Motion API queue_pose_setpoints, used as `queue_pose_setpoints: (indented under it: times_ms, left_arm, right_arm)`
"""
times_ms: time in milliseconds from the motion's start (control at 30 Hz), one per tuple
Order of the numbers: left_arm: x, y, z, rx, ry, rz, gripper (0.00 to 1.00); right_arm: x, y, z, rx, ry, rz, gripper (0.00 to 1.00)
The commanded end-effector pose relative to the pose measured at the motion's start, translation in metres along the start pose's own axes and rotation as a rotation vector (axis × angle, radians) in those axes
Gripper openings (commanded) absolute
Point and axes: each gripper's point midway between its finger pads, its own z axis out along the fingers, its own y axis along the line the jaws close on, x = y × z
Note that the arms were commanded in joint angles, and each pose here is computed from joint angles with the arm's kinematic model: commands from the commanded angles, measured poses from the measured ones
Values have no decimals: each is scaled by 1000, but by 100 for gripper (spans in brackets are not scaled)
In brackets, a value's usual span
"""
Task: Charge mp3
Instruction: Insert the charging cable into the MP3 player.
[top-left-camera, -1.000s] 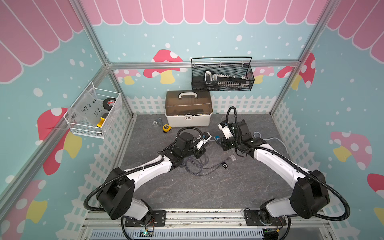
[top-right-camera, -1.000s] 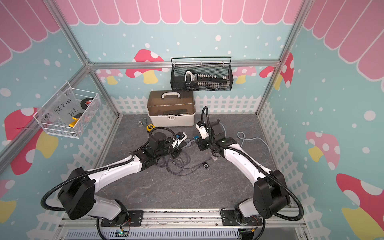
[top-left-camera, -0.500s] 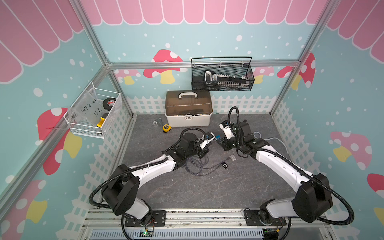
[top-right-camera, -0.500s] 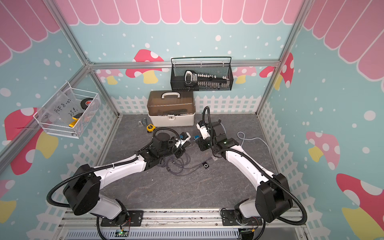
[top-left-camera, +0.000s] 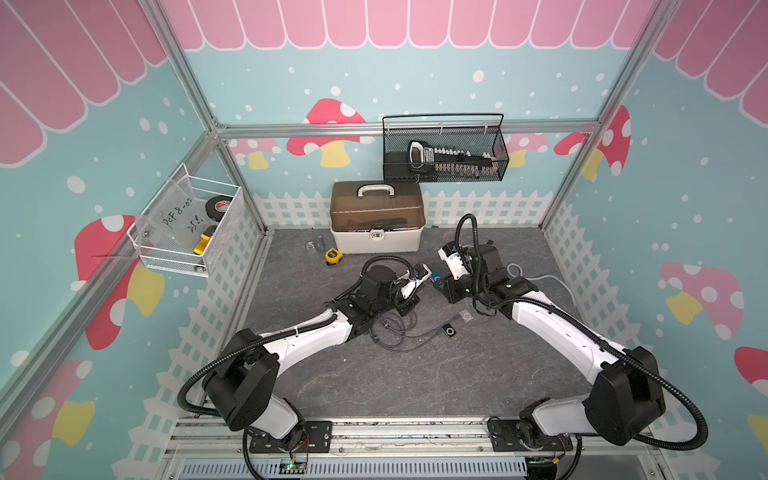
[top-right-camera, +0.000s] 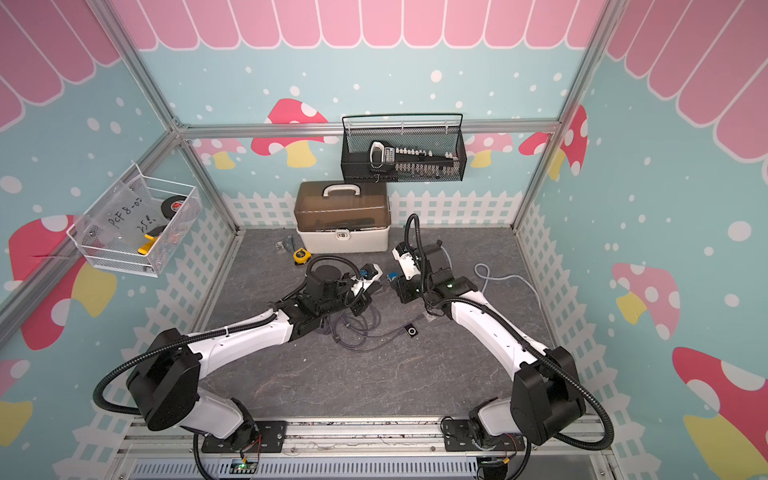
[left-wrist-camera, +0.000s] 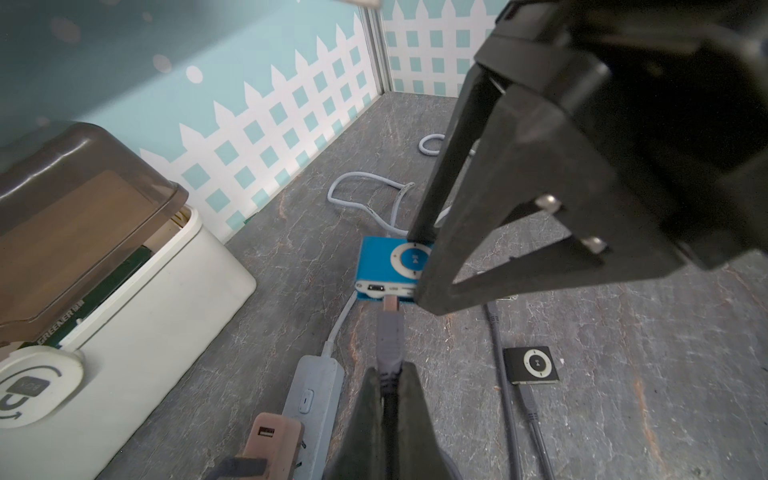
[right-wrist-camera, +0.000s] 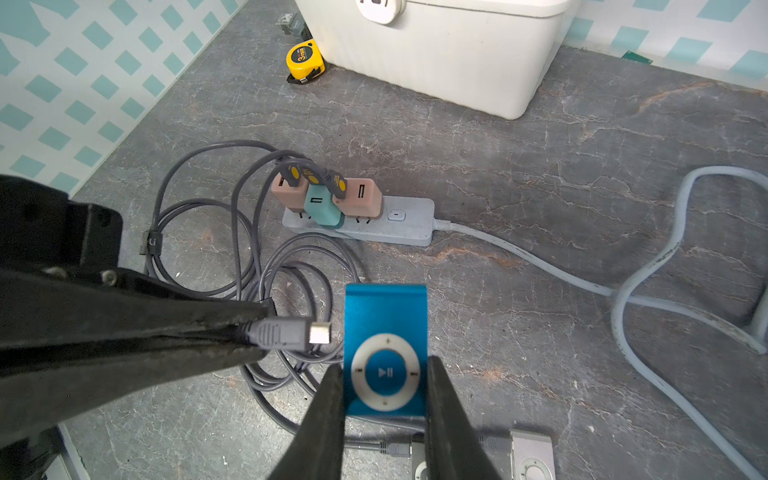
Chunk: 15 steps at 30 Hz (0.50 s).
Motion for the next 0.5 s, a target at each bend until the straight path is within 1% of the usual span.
queue_pose_setpoints:
  times_ms: [0,233,333,467]
  left_arm:
    - [-19,7,2,-29,-46,26,0]
    - [-14,7,5,-28,-28,35,0]
    - [-12,6,5,-28,-20,39,0]
    - [-11,8,4,-38,-16,48,0]
  right_arm:
    - [2,5,-2,-26,3,-19,14]
    - [0,6,-5,-26,-4,-24,13]
    - [2,1,-4,1,5,-13,13]
    - [0,4,-5,-14,-4,-14,13]
